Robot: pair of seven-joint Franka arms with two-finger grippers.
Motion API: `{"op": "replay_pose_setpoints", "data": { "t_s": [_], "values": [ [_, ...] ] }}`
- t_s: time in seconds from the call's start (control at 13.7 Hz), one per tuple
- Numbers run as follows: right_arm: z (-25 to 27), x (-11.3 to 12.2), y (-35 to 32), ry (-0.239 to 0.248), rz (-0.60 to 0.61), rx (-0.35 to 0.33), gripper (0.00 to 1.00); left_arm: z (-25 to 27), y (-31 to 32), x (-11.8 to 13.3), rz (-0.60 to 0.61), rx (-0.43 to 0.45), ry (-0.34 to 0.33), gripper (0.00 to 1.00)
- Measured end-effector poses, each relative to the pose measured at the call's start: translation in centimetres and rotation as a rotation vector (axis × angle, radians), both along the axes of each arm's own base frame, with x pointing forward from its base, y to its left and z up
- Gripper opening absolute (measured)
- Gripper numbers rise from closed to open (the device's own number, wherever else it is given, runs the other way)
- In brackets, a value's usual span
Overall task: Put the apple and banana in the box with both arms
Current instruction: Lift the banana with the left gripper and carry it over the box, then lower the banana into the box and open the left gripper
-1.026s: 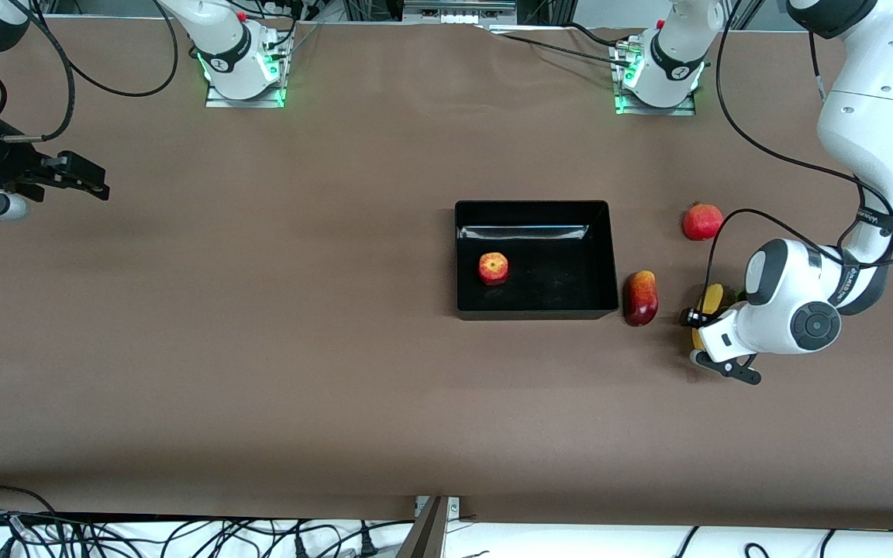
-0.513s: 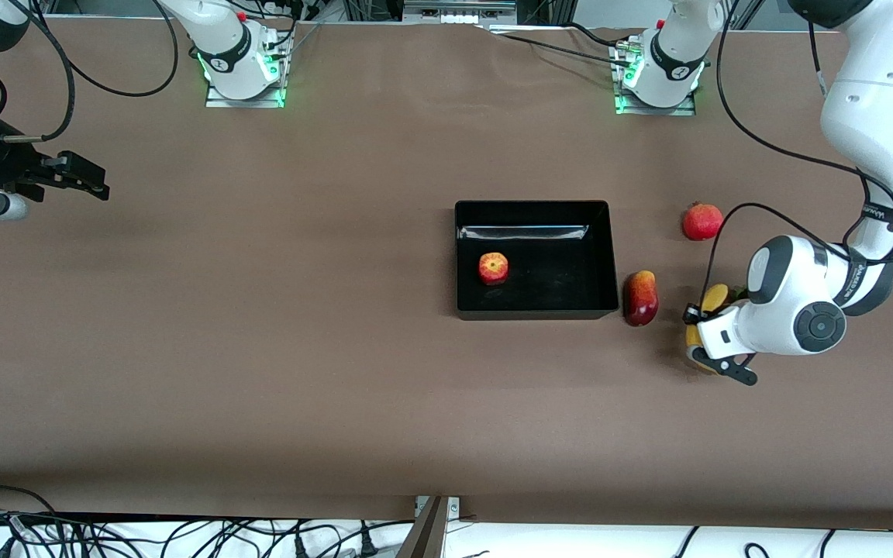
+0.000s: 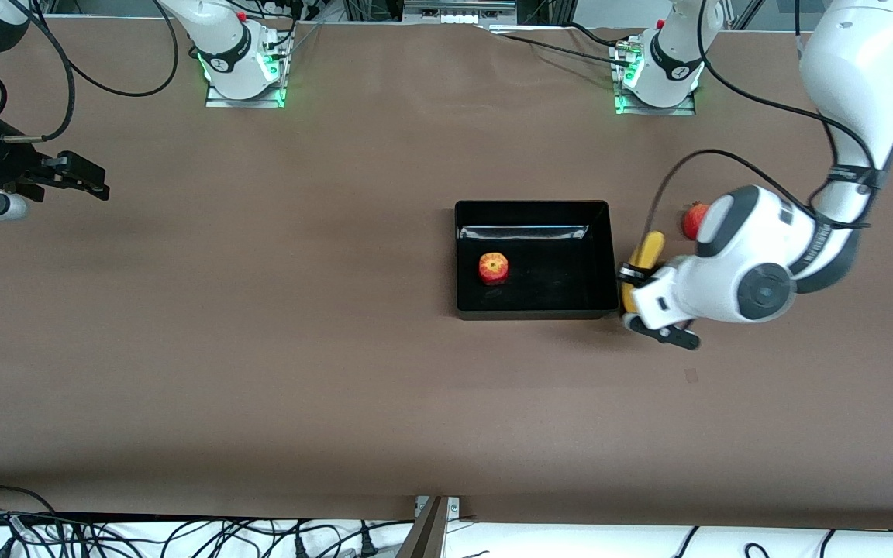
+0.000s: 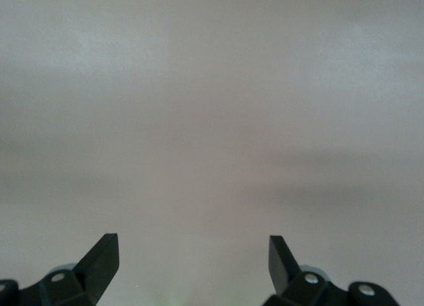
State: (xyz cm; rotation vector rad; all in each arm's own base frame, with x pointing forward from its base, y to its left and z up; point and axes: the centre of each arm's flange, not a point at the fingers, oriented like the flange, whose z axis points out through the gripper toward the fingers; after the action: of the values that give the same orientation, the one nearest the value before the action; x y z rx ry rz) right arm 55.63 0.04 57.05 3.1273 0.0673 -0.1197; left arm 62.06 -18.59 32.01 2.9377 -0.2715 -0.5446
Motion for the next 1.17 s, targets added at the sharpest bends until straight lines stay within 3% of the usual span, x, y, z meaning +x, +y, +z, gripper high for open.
{"op": "replay_pose_setpoints", "data": {
  "t_s": [0.66, 1.17],
  "values": [
    [0.0, 0.0, 0.0, 0.000, 0.000, 0.000, 1.00, -2.9, -7.9, -5.8, 0.307, 0.166, 0.085, 0.34],
    [0.0, 0.1, 0.0, -0.004, -0.001, 0.000, 1.00, -4.9, -10.9, -7.2, 0.398, 0.177, 0.072, 0.34]
  ]
}}
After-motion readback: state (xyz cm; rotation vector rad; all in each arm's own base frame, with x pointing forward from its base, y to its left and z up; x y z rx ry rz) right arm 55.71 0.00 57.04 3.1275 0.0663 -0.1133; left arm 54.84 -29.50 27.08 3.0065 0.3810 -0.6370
